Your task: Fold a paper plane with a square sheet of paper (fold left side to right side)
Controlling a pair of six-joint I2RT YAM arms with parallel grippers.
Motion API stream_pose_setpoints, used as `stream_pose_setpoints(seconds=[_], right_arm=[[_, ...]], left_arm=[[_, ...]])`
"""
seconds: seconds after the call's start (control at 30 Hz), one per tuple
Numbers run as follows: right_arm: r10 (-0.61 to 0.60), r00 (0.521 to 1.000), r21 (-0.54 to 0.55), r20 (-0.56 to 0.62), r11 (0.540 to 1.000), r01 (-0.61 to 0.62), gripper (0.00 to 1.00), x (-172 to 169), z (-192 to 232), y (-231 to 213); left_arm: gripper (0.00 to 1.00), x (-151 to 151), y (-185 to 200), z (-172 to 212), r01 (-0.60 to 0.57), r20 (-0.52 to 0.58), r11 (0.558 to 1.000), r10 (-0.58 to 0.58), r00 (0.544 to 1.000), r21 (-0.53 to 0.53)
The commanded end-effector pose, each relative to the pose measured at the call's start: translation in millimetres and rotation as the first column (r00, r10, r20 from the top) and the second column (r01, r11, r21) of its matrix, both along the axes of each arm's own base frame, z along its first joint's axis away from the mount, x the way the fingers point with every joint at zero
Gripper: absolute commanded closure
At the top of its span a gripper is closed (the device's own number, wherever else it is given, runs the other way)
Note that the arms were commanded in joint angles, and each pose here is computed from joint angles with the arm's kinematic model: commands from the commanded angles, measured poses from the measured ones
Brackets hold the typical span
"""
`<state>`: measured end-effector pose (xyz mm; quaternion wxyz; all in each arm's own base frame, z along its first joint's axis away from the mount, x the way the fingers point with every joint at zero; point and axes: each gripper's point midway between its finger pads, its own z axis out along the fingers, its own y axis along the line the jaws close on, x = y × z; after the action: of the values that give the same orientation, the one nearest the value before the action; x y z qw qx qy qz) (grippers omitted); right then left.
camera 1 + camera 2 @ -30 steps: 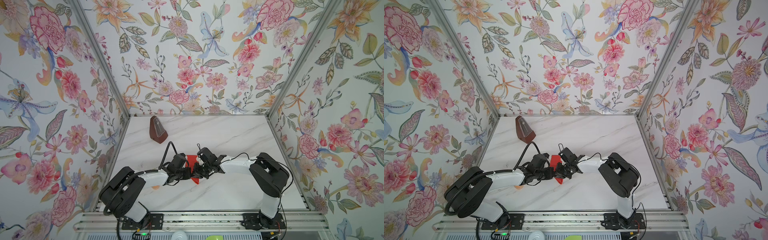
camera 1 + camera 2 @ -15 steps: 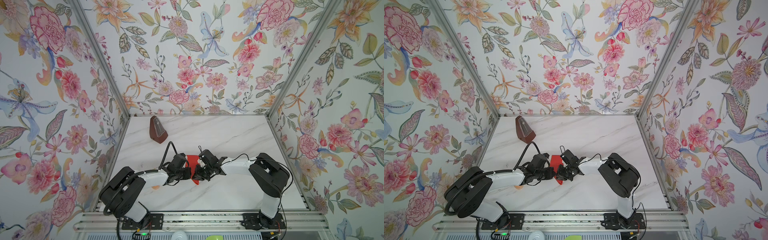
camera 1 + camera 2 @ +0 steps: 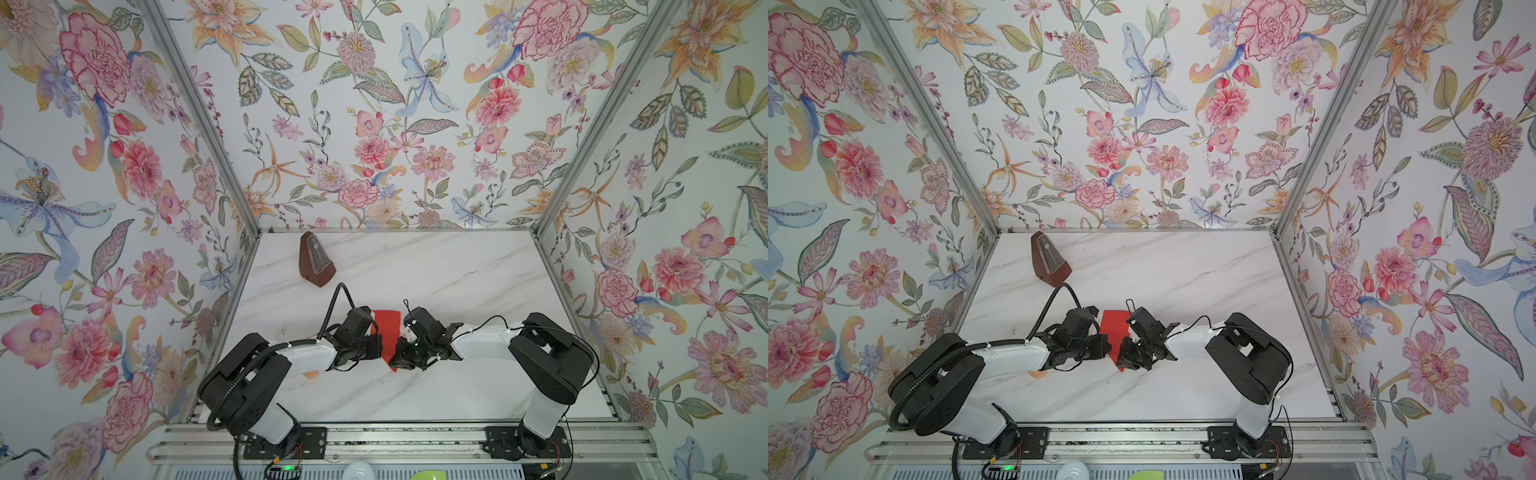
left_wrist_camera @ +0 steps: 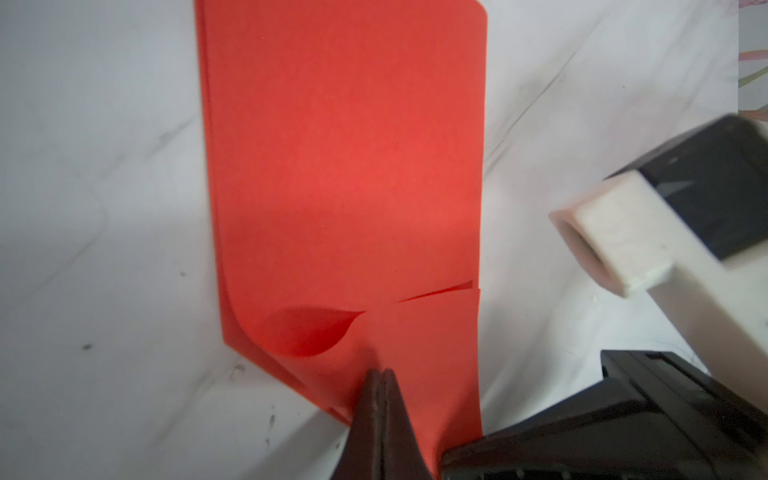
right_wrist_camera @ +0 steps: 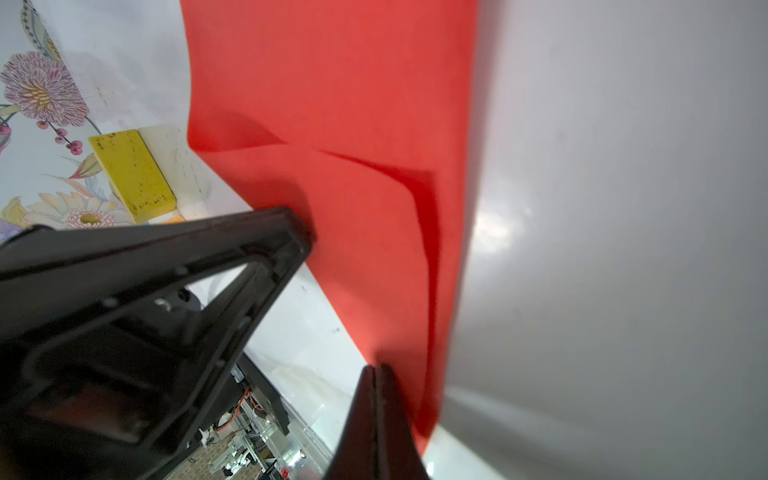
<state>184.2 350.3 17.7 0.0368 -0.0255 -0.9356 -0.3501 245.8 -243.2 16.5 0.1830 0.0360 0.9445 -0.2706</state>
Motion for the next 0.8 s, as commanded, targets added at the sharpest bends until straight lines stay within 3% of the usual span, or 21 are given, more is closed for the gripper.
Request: stream_pose_setpoints(seconds=[0.0,0.33,0.57,0.77], right_arm=[[-0.018,0.990,-0.197,-0.136,0.980,-0.009,1.00,-41.9,-41.7,-43.7],[-0.036,0.990,-0.228,-0.135,0.974,0.005,1.00,-59.2,-37.4,-60.9],[0.041,0.999,-0.088,-0.016,0.995,-0.042,1.00,-34.0,12.8,-20.4],[0.039,0.998,0.005,0.052,0.999,-0.039,1.00,-9.9,40.3,9.4]], left_arm=[[1.00,-32.8,40.0,-42.9,0.000,-0.137,0.982,0.027,0.990,0.190],[1.00,-34.2,41.8,-43.9,0.002,-0.144,0.980,0.027,0.989,0.197],[1.00,-28.5,37.6,-30.5,-0.011,-0.109,0.986,0.030,0.994,0.167],[1.00,-28.2,38.3,-29.6,-0.018,-0.109,0.986,0.037,0.993,0.169]])
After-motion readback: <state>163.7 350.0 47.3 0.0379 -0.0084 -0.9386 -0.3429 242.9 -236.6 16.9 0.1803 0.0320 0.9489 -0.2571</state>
